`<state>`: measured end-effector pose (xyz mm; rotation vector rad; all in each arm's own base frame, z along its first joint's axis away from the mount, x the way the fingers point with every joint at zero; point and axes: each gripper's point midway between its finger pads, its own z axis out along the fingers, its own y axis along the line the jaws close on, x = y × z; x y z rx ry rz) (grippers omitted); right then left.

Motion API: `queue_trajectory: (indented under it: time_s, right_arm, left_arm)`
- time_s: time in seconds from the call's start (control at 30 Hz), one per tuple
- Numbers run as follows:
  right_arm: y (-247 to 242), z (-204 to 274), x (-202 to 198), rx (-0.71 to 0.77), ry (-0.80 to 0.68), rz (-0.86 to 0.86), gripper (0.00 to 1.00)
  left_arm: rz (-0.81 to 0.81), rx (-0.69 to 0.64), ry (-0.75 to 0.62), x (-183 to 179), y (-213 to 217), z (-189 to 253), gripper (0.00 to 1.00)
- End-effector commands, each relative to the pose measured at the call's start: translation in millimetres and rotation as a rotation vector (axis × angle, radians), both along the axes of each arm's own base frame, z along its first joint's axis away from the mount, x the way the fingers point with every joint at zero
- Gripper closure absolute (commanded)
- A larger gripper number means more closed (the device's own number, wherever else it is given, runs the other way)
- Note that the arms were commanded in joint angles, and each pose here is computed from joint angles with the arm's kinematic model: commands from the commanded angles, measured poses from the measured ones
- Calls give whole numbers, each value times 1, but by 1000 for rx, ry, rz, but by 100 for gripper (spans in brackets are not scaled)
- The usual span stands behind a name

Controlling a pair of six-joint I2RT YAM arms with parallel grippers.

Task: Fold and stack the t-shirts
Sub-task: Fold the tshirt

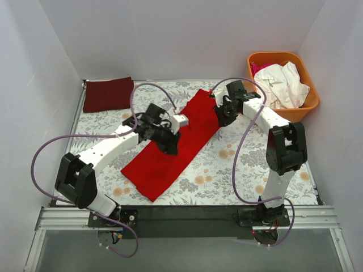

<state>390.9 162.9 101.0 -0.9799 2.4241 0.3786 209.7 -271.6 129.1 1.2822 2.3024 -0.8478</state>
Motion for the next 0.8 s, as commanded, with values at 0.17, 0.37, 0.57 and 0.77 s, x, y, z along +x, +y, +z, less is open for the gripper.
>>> queue_trajectory:
  time_s: [0.17,0.37,0.57,0.77]
  right_arm:
    - [25,-40,37,-27,44,-47,83]
    - [17,-68,71,-144,3,-60,85]
    - [34,-87,120,-191,-88,-22,85]
    - [74,-87,195,-292,-398,48,85]
  left_arm:
    - [387,-102,3,85,67,24,75]
    - [522,-111,22,98,102,17,74]
    - [593,-91,38,97,115,4,74]
    - [594,-85,117,81,113,-12,72]
